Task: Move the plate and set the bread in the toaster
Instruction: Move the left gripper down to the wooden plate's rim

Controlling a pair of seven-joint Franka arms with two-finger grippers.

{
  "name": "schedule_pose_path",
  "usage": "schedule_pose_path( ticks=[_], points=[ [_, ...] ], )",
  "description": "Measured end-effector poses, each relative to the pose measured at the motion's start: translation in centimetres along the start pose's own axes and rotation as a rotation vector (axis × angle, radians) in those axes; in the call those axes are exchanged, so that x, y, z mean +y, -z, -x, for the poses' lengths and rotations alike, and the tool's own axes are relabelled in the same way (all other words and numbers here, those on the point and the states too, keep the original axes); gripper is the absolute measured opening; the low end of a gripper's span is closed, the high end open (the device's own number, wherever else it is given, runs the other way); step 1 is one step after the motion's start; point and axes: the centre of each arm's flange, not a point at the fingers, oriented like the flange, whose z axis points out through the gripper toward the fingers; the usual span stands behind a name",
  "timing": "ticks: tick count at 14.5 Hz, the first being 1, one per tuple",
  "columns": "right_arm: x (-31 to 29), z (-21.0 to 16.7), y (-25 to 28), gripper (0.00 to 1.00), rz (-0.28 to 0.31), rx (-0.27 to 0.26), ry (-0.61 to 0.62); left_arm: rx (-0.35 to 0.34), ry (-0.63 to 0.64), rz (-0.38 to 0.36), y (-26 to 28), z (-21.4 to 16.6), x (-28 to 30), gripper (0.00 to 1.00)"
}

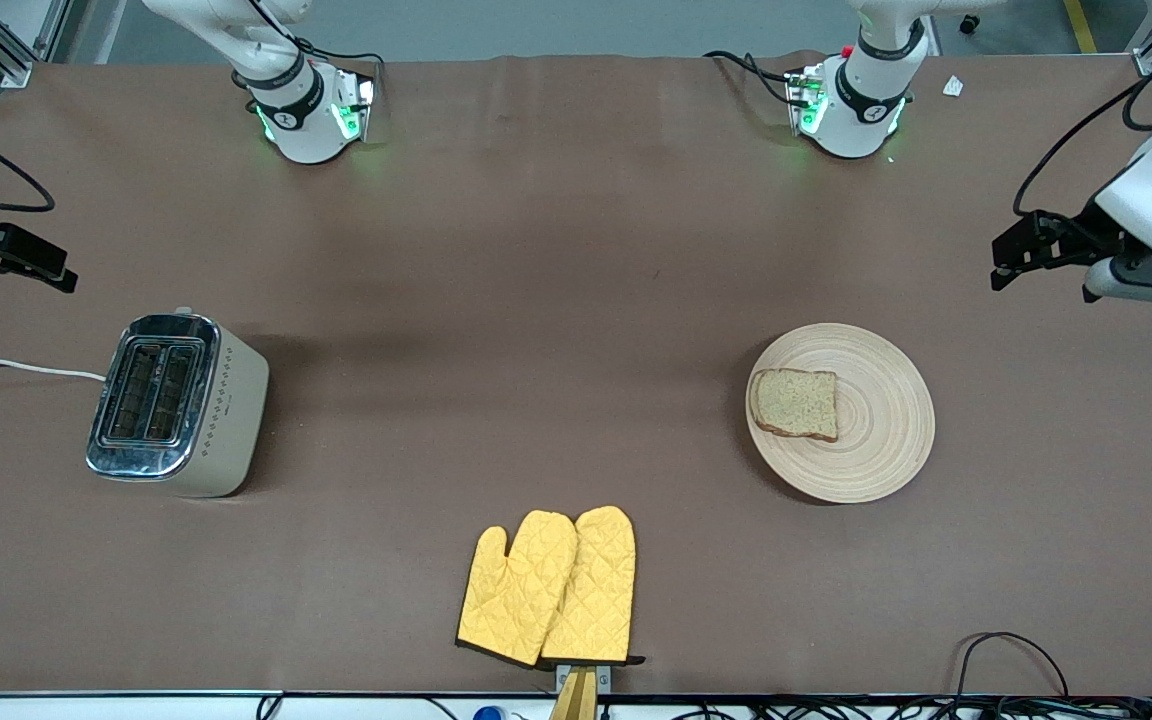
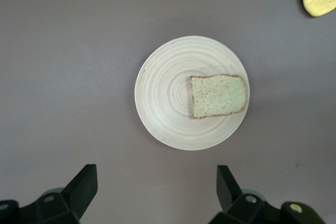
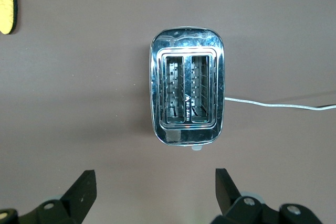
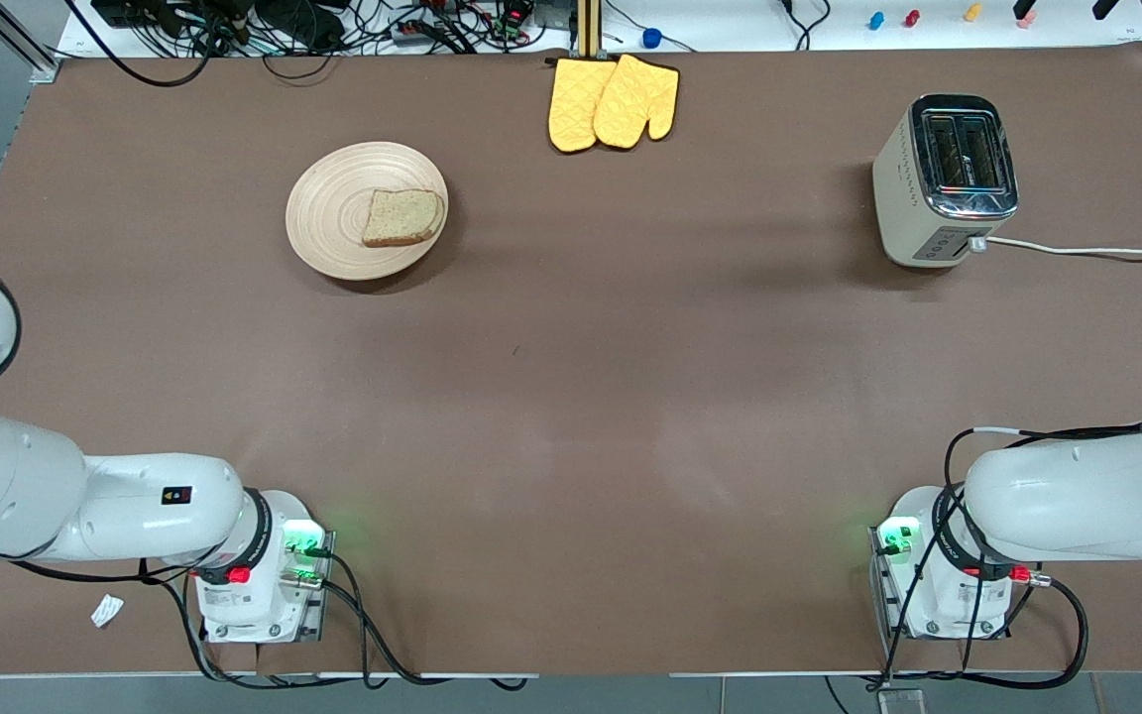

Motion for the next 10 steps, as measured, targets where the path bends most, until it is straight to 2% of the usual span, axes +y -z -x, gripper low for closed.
schedule_pose_path(
  ticks=[5, 7, 10],
  points=[
    [0.0, 0.0, 0.0, 1.0, 0.0, -0.002, 0.0, -0.095, 0.071, 0.189, -7.8, -1.6, -6.8, 1.0],
    [-0.1, 0.0, 0.0, 1.0, 0.0, -0.002, 0.001, -0.145, 0.123, 0.31, -13.1, -2.2, -10.0, 1.0],
    [-0.1, 0.1, -0.1, 1.0, 0.0, -0.009, 0.003, -0.212, 0.211, 0.426, -22.9, -2.8, -15.2, 1.0]
  ],
)
